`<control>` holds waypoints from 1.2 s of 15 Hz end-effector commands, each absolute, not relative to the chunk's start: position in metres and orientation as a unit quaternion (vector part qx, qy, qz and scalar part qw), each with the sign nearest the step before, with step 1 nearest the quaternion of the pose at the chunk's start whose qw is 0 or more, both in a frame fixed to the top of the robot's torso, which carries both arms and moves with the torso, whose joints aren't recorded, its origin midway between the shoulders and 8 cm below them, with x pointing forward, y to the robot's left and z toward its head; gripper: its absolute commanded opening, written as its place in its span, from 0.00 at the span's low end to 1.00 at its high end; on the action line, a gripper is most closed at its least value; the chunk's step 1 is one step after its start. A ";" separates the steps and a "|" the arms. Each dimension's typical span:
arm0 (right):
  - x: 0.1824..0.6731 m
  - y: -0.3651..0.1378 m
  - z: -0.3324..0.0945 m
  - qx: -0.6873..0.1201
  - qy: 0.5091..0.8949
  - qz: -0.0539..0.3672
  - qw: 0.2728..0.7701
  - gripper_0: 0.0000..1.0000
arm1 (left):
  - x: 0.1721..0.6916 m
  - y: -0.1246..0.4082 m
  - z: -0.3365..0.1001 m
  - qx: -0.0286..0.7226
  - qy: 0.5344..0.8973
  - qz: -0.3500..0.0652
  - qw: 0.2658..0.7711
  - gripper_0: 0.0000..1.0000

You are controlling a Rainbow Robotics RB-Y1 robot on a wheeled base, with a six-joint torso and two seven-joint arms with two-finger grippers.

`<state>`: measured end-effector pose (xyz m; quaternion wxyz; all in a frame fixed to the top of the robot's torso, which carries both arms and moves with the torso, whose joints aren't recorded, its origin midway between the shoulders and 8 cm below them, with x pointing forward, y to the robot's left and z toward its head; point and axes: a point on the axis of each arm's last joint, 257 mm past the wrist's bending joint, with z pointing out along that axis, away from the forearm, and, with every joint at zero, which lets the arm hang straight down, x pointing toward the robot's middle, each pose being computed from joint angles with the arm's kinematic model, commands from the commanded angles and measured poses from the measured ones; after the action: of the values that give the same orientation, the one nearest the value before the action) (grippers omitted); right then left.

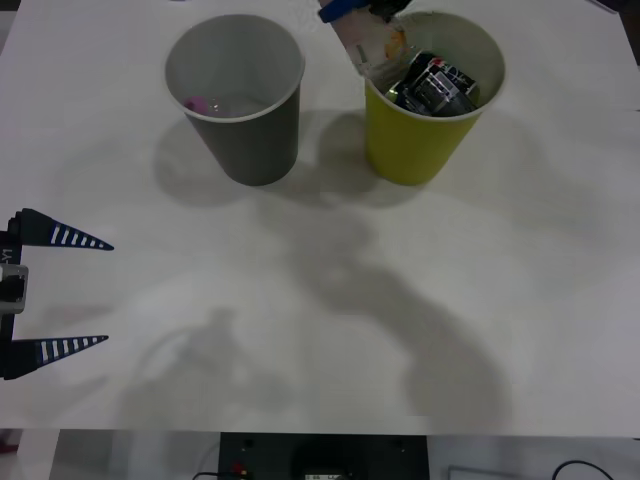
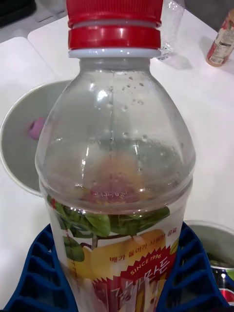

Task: Put the can into the green bin and the plastic bottle into the gray bin

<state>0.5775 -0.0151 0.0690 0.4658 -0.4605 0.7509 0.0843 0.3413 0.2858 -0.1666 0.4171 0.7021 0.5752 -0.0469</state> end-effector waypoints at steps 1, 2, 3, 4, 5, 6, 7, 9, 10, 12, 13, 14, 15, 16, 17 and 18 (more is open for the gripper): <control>0.590 0.018 0.076 -0.468 0.747 0.078 0.465 0.00 | 0.341 0.286 -0.167 0.702 0.575 -0.047 0.417 1.00; 0.593 0.028 0.077 -0.466 0.748 0.080 0.465 0.00 | 0.341 0.286 -0.167 0.702 0.575 -0.047 0.417 1.00; 0.598 0.040 0.078 -0.464 0.748 0.080 0.468 0.00 | 0.341 0.286 -0.167 0.702 0.575 -0.047 0.417 1.00; 0.601 0.051 0.077 -0.466 0.746 0.081 0.469 0.00 | 0.341 0.286 -0.167 0.702 0.575 -0.047 0.417 1.00; 0.605 0.060 0.077 -0.467 0.744 0.080 0.471 0.00 | 0.341 0.286 -0.167 0.702 0.575 -0.047 0.417 1.00; 0.609 0.071 0.077 -0.464 0.743 0.082 0.476 0.00 | 0.341 0.286 -0.167 0.702 0.575 -0.047 0.417 1.00; 0.611 0.079 0.076 -0.465 0.741 0.083 0.477 0.00 | 0.341 0.286 -0.167 0.702 0.575 -0.047 0.417 1.00; 0.613 0.098 0.075 -0.466 0.734 0.092 0.485 0.00 | 0.341 0.286 -0.167 0.702 0.575 -0.047 0.417 1.00; 0.612 0.105 0.074 -0.469 0.731 0.093 0.487 0.00 | 0.341 0.286 -0.167 0.702 0.575 -0.047 0.417 1.00; 0.607 0.114 0.071 -0.474 0.729 0.098 0.485 0.05 | 0.341 0.286 -0.167 0.702 0.575 -0.047 0.417 1.00; 0.605 0.119 0.072 -0.478 0.725 0.098 0.486 0.16 | 0.341 0.286 -0.167 0.702 0.575 -0.047 0.417 1.00; 0.605 0.119 0.070 -0.481 0.724 0.099 0.485 0.35 | 0.341 0.286 -0.167 0.702 0.575 -0.047 0.417 1.00; 0.604 0.120 0.069 -0.483 0.723 0.100 0.483 0.73 | 0.341 0.286 -0.167 0.702 0.575 -0.047 0.417 1.00; 0.603 0.121 0.069 -0.483 0.723 0.103 0.483 1.00 | 0.341 0.286 -0.167 0.702 0.575 -0.047 0.417 1.00; 0.602 0.122 0.068 -0.483 0.723 0.105 0.482 1.00 | 0.341 0.286 -0.167 0.702 0.575 -0.047 0.417 1.00; 0.601 0.122 0.068 -0.483 0.724 0.106 0.481 1.00 | 0.341 0.286 -0.167 0.702 0.575 -0.047 0.417 1.00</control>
<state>0.6021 0.1215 0.0686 0.4823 -0.4826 0.7235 0.1049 0.3413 0.2858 -0.1666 0.4171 0.7021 0.5752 -0.0469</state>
